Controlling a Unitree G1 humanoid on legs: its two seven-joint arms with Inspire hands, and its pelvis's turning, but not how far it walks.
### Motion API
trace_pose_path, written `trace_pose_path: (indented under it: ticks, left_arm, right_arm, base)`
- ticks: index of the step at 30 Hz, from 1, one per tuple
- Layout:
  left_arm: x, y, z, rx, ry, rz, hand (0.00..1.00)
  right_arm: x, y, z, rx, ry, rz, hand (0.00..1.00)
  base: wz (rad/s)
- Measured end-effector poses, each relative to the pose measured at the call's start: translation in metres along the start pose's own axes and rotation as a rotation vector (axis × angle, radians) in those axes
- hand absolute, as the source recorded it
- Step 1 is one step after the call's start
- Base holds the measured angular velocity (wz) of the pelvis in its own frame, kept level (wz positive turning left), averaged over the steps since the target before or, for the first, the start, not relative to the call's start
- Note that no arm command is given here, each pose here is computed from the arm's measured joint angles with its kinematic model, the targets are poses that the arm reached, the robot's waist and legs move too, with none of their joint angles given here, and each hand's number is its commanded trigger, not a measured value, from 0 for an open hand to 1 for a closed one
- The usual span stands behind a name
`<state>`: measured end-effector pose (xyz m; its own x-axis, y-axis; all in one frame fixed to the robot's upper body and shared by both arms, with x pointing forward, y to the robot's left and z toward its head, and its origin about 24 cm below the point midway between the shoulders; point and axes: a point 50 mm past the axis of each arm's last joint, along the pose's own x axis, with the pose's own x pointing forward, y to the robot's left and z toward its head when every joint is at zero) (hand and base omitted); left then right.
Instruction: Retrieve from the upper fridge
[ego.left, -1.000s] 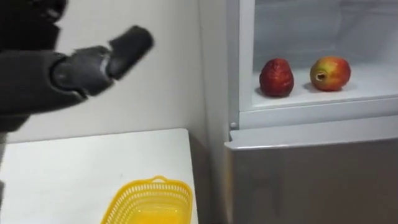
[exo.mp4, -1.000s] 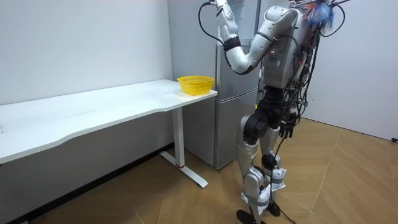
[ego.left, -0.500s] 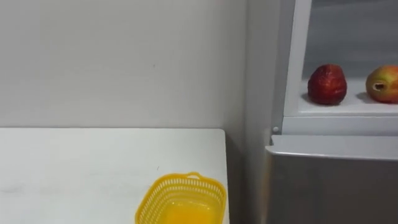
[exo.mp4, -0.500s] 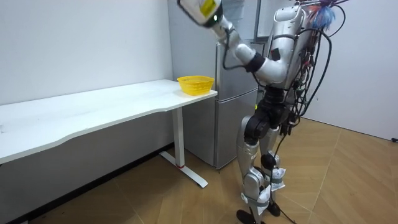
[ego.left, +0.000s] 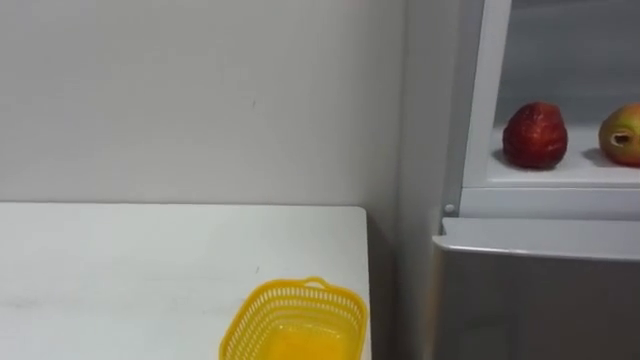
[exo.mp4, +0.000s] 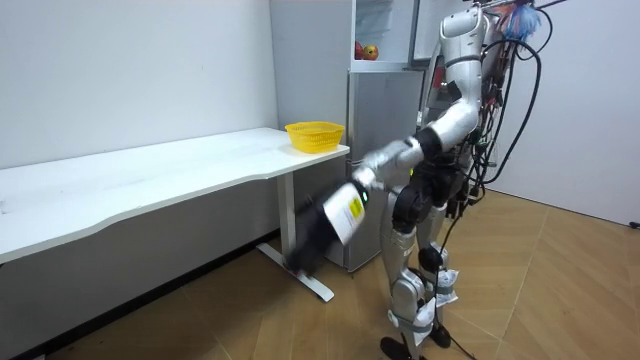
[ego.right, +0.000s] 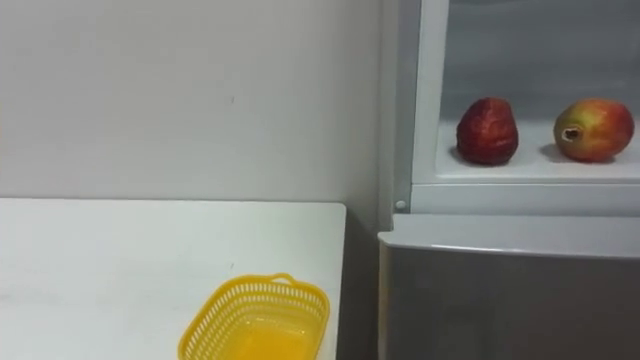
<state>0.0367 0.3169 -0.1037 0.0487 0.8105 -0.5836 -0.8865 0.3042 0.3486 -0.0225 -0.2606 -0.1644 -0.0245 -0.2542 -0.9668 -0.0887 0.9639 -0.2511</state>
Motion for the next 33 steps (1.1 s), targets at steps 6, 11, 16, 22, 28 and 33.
trace_pose_path:
  ticks: [6, 11, 16, 22, 28, 33]
  left_arm:
    - [-0.007, 0.014, -0.064, 0.326, 0.202, -0.106, 0.0]
    - [-0.015, 0.005, -0.084, 0.511, 0.278, -0.282, 0.0]
    - [-0.021, -0.012, -0.088, 0.595, 0.301, -0.438, 0.0]
    - [-0.031, -0.035, -0.093, 0.706, 0.317, -0.596, 0.0]
    - [-0.03, -0.041, -0.088, 0.889, 0.233, -0.662, 0.0]
    - [-0.031, -0.046, -0.085, 0.995, 0.175, -0.687, 0.0]
  right_arm:
    - [0.0, -0.002, 0.006, -0.012, -0.019, 0.004, 0.0]
    - [0.0, 0.001, 0.007, -0.018, -0.021, 0.02, 0.0]
    - [0.0, 0.002, 0.015, -0.014, -0.03, 0.033, 0.0]
    - [0.001, 0.011, 0.013, -0.049, 0.002, 0.059, 0.0]
    - [0.001, 0.017, 0.017, -0.001, -0.008, 0.052, 0.0]
    - [0.001, 0.019, 0.018, 0.015, -0.015, 0.049, 0.0]
  base:
    - [-0.05]
    - [0.01]
    - [-0.07]
    - [-0.13]
    - [-0.07]
    - [0.0]
